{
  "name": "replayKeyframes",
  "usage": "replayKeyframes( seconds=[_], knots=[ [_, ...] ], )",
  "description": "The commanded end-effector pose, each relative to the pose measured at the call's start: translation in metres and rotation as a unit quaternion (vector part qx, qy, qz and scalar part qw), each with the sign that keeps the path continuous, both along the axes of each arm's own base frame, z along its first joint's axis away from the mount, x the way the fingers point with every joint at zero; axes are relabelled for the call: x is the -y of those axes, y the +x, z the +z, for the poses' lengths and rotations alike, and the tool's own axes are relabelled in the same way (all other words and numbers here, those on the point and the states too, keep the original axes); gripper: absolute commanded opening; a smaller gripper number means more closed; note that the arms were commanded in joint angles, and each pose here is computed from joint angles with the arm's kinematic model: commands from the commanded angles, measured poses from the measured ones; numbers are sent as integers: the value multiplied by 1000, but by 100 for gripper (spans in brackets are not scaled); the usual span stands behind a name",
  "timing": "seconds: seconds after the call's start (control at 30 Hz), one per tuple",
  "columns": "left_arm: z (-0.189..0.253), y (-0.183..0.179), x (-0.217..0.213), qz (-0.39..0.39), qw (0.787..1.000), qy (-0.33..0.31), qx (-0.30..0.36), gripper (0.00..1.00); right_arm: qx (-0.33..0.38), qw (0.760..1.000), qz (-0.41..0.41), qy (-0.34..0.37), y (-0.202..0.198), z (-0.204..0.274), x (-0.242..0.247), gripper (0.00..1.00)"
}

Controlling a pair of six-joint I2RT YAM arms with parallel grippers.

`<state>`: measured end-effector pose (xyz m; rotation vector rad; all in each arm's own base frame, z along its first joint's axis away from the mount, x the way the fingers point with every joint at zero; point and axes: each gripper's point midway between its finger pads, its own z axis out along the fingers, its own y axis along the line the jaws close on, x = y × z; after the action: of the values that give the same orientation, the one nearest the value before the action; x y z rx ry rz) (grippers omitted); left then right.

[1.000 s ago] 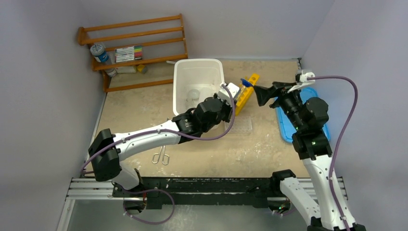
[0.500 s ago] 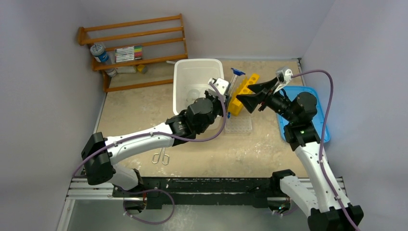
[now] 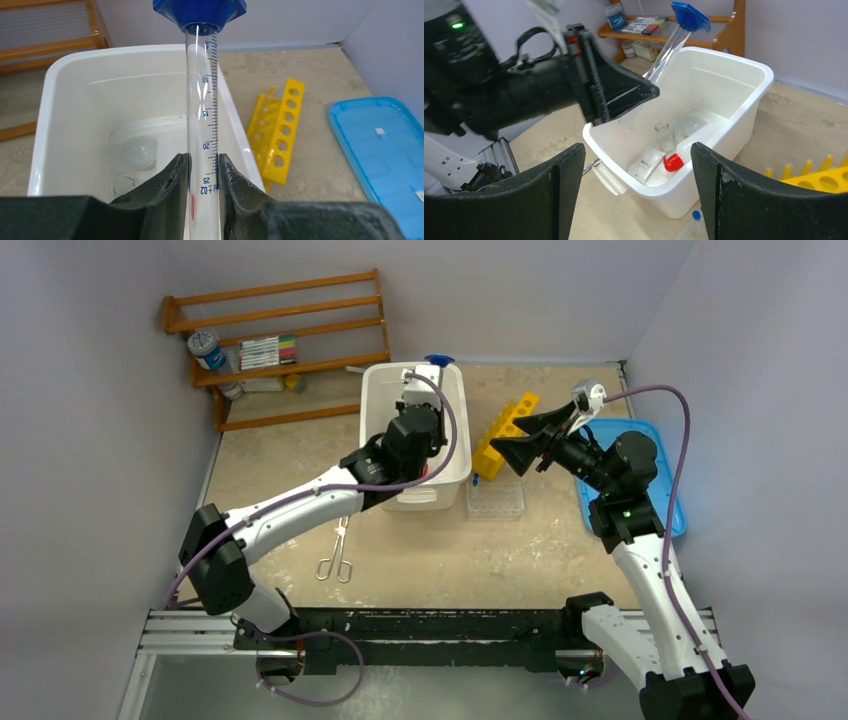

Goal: Organize the chemistry lab equipment

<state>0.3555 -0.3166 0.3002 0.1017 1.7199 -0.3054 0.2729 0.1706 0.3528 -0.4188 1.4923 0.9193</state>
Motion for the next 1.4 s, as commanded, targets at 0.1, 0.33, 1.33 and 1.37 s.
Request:
replayKeyframes(
  seconds=[0.1, 0.33, 1.33, 1.37],
  knots=[
    [-31, 42, -17, 57, 995, -14, -77, 13, 21, 999, -25, -11, 5, 9, 7, 80],
    [-80, 61, 0, 58, 990, -5, -125, 13, 12, 998, -51, -31, 15, -1, 14, 81],
    [-224, 96, 20, 63, 958, 14, -279, 12, -4, 993, -94, -66, 29, -22, 27, 82],
    [-225, 96, 20, 63, 958, 16, -280, 12, -4, 993, -94, -66, 29, -22, 27, 82]
  ],
)
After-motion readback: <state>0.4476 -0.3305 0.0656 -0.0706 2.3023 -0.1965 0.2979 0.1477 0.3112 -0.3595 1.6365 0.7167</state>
